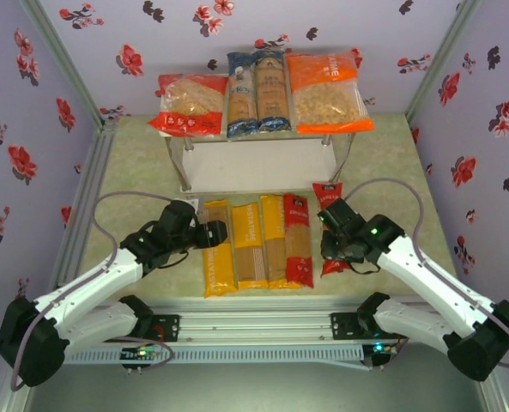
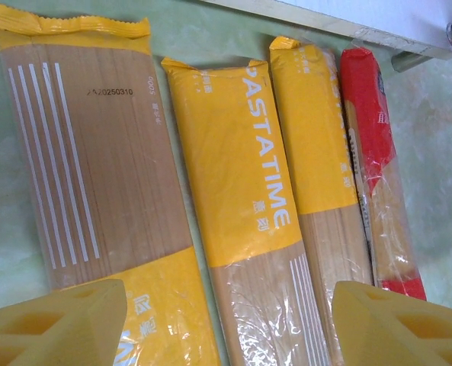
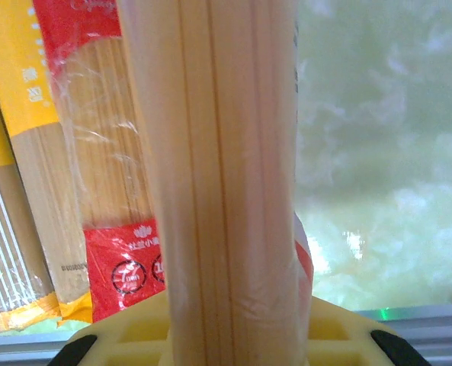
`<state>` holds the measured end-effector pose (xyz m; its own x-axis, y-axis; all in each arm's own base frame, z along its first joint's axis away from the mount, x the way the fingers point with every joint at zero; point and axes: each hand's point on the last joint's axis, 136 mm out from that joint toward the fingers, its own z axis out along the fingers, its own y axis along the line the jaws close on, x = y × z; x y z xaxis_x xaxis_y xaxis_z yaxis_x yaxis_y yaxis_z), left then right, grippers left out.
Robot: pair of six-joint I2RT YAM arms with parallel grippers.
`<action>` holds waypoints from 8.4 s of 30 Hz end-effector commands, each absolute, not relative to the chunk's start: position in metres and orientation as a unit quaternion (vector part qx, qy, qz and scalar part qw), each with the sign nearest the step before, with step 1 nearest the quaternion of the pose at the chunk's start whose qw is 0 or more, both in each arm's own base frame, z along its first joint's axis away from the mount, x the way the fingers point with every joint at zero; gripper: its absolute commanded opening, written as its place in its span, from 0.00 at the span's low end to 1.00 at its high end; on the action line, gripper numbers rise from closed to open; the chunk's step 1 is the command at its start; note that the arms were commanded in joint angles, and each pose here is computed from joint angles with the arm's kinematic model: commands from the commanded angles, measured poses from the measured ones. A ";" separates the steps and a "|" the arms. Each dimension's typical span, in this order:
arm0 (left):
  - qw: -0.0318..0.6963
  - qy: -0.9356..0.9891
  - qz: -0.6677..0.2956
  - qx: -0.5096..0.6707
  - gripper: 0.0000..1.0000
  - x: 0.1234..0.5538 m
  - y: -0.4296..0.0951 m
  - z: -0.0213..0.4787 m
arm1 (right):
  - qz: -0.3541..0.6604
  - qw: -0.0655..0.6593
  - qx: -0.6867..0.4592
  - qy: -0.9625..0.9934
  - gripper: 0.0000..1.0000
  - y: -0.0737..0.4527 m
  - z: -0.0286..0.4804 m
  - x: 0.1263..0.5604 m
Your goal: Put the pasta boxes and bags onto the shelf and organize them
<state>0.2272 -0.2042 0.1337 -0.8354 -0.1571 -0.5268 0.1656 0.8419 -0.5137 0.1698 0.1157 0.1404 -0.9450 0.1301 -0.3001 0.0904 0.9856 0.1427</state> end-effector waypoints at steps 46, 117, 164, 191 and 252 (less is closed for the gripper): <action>0.299 0.916 -0.267 -0.012 0.71 0.213 -0.178 0.147 | -0.077 0.320 0.055 0.943 0.00 0.129 0.137 0.449; 0.271 0.932 -0.241 -0.008 0.78 0.197 -0.165 0.104 | 0.182 0.167 0.050 0.968 0.99 0.193 0.056 0.159; 0.284 0.927 -0.245 -0.011 0.76 0.197 -0.163 0.113 | 0.163 0.171 0.035 0.971 0.00 0.161 0.070 0.152; 0.291 0.924 -0.247 0.003 0.76 0.199 -0.164 0.126 | 0.106 0.273 -0.059 0.954 0.00 0.219 0.179 0.206; 0.284 0.932 -0.223 -0.007 0.78 0.186 -0.145 0.116 | -0.021 0.280 0.028 0.959 0.31 0.210 0.108 0.408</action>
